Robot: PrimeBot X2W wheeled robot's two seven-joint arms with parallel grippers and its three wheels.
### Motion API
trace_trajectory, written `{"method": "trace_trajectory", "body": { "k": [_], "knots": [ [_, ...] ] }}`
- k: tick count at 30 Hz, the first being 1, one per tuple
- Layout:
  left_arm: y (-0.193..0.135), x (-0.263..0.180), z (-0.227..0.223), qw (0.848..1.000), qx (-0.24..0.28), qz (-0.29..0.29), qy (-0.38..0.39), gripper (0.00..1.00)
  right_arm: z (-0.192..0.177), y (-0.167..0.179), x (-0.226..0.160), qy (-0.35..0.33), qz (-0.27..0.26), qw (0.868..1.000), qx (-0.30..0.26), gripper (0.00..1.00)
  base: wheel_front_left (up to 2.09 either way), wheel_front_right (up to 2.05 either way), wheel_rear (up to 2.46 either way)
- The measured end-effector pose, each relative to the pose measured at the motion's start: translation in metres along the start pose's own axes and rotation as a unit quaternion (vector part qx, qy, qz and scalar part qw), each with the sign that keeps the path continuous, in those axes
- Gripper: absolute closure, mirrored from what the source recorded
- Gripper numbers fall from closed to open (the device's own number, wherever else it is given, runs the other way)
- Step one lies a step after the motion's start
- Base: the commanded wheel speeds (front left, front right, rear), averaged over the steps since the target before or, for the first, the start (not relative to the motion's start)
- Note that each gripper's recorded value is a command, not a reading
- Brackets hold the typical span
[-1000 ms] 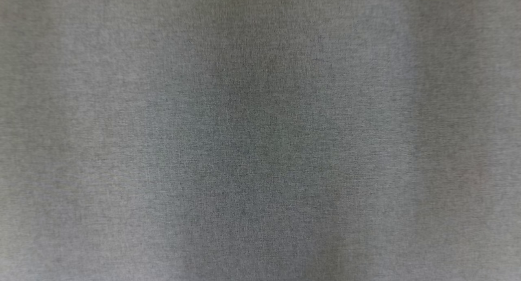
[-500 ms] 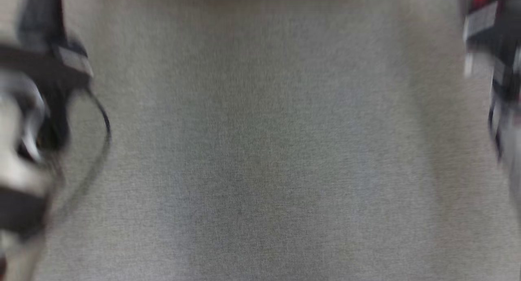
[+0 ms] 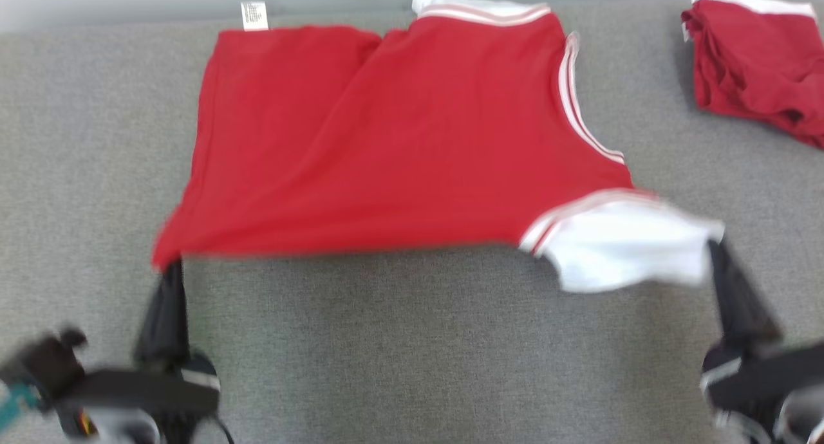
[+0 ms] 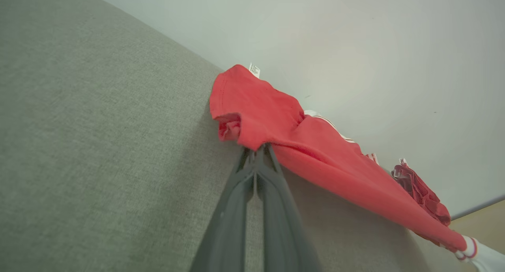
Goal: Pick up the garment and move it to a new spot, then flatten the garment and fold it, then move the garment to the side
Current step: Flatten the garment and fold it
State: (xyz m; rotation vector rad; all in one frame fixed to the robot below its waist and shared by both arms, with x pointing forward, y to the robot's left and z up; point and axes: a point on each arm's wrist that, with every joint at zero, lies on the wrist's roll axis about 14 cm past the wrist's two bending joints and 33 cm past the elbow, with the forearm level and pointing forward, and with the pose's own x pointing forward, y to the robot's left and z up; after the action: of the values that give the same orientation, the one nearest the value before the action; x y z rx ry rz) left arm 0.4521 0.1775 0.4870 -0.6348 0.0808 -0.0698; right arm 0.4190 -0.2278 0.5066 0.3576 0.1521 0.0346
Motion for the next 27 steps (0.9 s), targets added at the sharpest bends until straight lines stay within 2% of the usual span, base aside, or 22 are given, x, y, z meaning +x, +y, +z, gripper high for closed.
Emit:
{"method": "trace_trajectory", "body": {
  "k": [4,13,20,23,27],
  "knots": [
    [0.019,-0.031,-0.022,0.999,-0.020,0.046,0.022,1.00,-0.022,0.001,-0.030,0.031,-0.019,0.999,0.027,1.00,0.00,0.00,0.00],
    [0.049,-0.081,-0.054,0.992,-0.029,0.109,0.058,1.00,-0.063,-0.007,-0.086,0.109,-0.056,0.992,0.040,1.00,0.00,0.00,0.00],
    [0.056,-0.099,-0.067,0.989,-0.029,0.122,0.072,1.00,-0.111,-0.003,-0.131,0.210,-0.070,0.972,0.081,1.00,0.00,0.00,0.00],
    [0.055,-0.104,-0.074,0.988,-0.034,0.124,0.081,1.00,-0.105,-0.013,-0.135,0.196,-0.085,0.973,0.085,1.00,0.00,0.00,0.00],
    [0.054,-0.106,-0.076,0.988,-0.033,0.123,0.084,1.00,-0.093,-0.011,-0.122,0.166,-0.075,0.978,0.098,1.00,0.00,0.00,0.00]
  ]
}}
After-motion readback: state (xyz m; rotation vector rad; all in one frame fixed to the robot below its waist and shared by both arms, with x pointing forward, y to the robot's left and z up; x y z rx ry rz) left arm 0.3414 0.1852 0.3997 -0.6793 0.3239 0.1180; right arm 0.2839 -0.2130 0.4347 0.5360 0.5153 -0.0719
